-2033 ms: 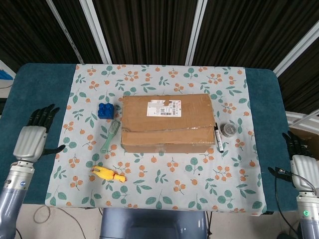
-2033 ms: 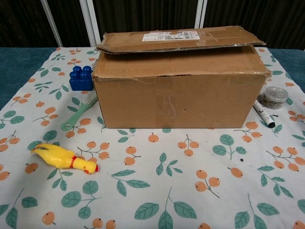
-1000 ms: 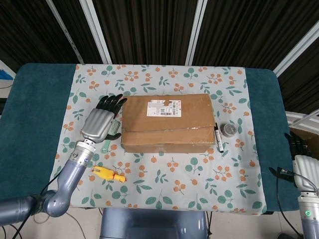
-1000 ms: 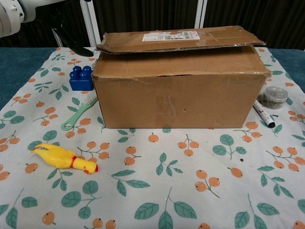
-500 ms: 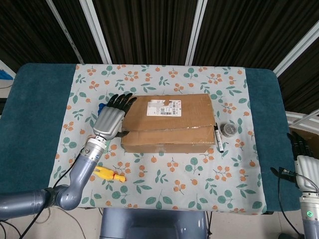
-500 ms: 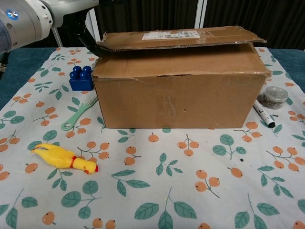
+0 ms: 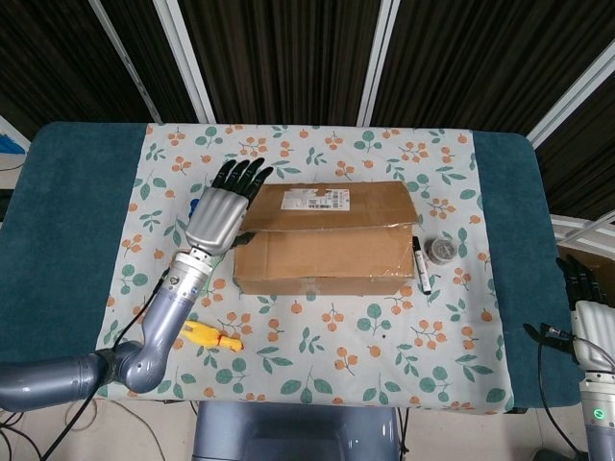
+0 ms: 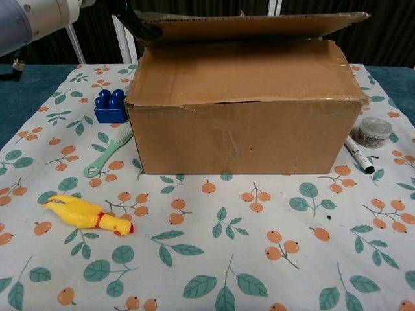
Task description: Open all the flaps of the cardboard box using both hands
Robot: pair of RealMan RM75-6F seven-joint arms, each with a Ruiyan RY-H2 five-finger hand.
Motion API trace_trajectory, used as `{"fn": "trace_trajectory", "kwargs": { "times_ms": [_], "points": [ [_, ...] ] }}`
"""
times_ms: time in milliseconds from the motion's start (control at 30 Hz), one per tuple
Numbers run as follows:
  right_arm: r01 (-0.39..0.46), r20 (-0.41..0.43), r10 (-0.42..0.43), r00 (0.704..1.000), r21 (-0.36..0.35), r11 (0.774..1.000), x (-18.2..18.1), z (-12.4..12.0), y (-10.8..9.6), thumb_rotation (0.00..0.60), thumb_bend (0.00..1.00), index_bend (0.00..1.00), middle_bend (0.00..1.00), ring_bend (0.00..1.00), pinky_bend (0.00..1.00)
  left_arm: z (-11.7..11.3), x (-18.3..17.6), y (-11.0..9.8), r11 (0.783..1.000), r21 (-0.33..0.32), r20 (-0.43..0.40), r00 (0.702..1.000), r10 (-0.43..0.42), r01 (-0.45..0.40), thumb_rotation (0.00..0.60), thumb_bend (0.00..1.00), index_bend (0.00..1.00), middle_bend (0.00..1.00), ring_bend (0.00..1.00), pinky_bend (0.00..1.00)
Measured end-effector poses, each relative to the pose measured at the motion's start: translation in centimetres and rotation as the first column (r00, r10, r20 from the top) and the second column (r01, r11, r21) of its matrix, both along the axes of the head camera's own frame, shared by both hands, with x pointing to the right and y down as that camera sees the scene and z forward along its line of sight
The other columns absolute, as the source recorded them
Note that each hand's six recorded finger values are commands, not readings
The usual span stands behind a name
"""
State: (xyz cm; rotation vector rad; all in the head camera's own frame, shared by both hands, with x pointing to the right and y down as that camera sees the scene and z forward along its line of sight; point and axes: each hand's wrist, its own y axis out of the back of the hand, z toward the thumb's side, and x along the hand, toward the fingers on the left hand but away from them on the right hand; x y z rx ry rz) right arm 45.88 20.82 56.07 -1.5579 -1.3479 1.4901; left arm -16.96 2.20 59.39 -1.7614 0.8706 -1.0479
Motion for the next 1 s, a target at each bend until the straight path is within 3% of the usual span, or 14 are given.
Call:
{"fn": "trace_trajectory", "kwargs": {
  "times_ms": [533,767,1000],
  "points": [
    [-0.011,0.003,0.011,1.0,-0.007,1.0,0.0,0.1,0.1,0.6,0.12,0.0,0.0,0.0,0.2,-1.3,-0.4,-7.9,0.99,0.131,0.091,0.994,-0.056,0.043,0.6,0.31,0.0,0.0,0.0,0.05],
    [-0.009,0.005,0.009,1.0,-0.011,1.0,-0.1,0.0,0.2,0.6,0.12,0.0,0.0,0.0,0.2,-1.0,0.3,-11.3,0.983,0.177,0.158,0.985,-0.068,0.039,0.6,0.31,0.0,0.0,0.0,0.05],
    [-0.013,0.006,0.013,1.0,-0.015,1.0,-0.1,-0.1,0.3,0.6,0.12,0.0,0.0,0.0,0.2,0.2,1.2,-13.2,0.981,0.196,0.255,0.965,-0.064,0.013,0.6,0.31,0.0,0.0,0.0,0.05]
  ]
}}
